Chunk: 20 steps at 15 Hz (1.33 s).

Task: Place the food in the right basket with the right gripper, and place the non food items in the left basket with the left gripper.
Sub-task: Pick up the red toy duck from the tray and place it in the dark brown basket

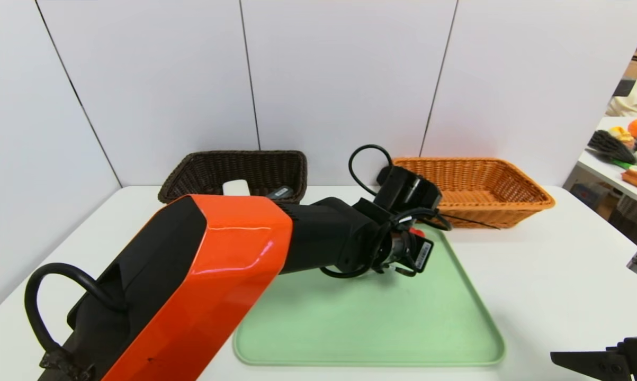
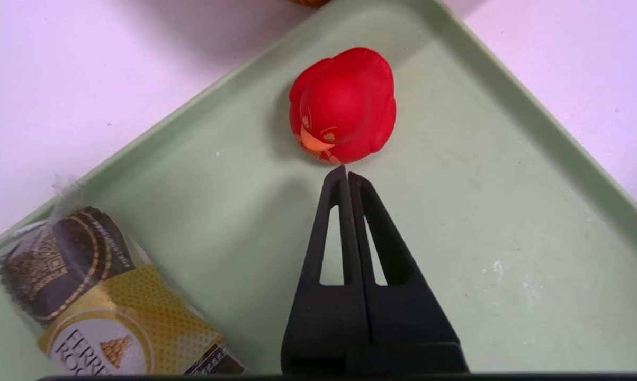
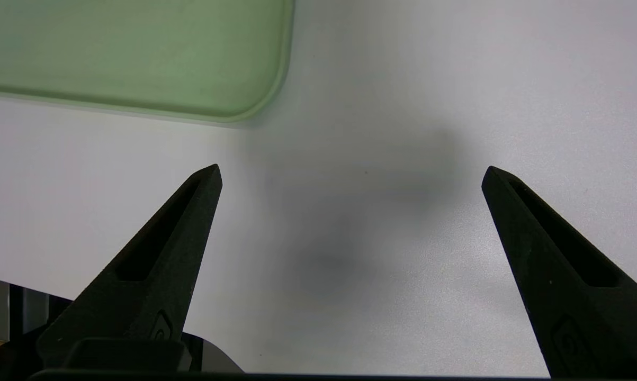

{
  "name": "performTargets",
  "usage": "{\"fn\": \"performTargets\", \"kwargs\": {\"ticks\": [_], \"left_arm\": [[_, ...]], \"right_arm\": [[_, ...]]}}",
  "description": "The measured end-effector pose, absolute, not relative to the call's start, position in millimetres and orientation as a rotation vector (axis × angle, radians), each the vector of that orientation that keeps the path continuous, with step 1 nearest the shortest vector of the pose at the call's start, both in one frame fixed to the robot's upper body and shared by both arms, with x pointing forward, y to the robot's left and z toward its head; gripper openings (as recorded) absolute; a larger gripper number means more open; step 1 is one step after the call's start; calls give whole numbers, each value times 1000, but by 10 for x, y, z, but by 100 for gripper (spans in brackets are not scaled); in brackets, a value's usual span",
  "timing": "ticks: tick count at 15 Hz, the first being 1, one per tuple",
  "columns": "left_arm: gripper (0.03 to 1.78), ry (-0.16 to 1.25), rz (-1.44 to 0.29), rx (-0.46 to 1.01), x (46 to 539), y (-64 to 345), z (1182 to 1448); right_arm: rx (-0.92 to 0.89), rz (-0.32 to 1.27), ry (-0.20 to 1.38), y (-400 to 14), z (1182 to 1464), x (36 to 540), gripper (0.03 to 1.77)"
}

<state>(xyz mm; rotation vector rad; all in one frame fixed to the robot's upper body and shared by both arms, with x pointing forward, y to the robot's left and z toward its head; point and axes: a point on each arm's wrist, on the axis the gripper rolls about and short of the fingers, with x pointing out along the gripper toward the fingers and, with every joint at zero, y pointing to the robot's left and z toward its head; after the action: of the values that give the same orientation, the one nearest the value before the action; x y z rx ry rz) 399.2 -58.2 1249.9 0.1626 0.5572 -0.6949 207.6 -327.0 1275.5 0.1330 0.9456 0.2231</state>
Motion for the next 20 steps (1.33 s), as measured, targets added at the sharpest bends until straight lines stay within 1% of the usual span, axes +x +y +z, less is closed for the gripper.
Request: {"fn": "performTargets", "kwargs": {"ticks": [3, 7, 13, 15, 16, 18, 20], "left_arm": [[5, 526, -700, 140, 3951, -535, 12692], [4, 495, -703, 116, 3857, -407, 13019], [4, 499, -696, 115, 3551, 19, 13659], [4, 506, -693, 126, 3431, 185, 13774], [13, 506, -690, 127, 3389, 268, 13818], [48, 496, -671, 120, 3328, 418, 13915], [76, 485, -644, 119, 3253, 563, 13989]], "right_arm": [[131, 221, 941, -3271, 12765, 2076, 170], [131, 221, 934, -3271, 12779, 2081, 170], [130, 224, 922, -3271, 12798, 2067, 170], [130, 226, 916, -3271, 12804, 2054, 170], [129, 226, 912, -3271, 12808, 2046, 170], [128, 228, 907, -3271, 12809, 2027, 170], [127, 229, 894, -3272, 12822, 2001, 170]]}}
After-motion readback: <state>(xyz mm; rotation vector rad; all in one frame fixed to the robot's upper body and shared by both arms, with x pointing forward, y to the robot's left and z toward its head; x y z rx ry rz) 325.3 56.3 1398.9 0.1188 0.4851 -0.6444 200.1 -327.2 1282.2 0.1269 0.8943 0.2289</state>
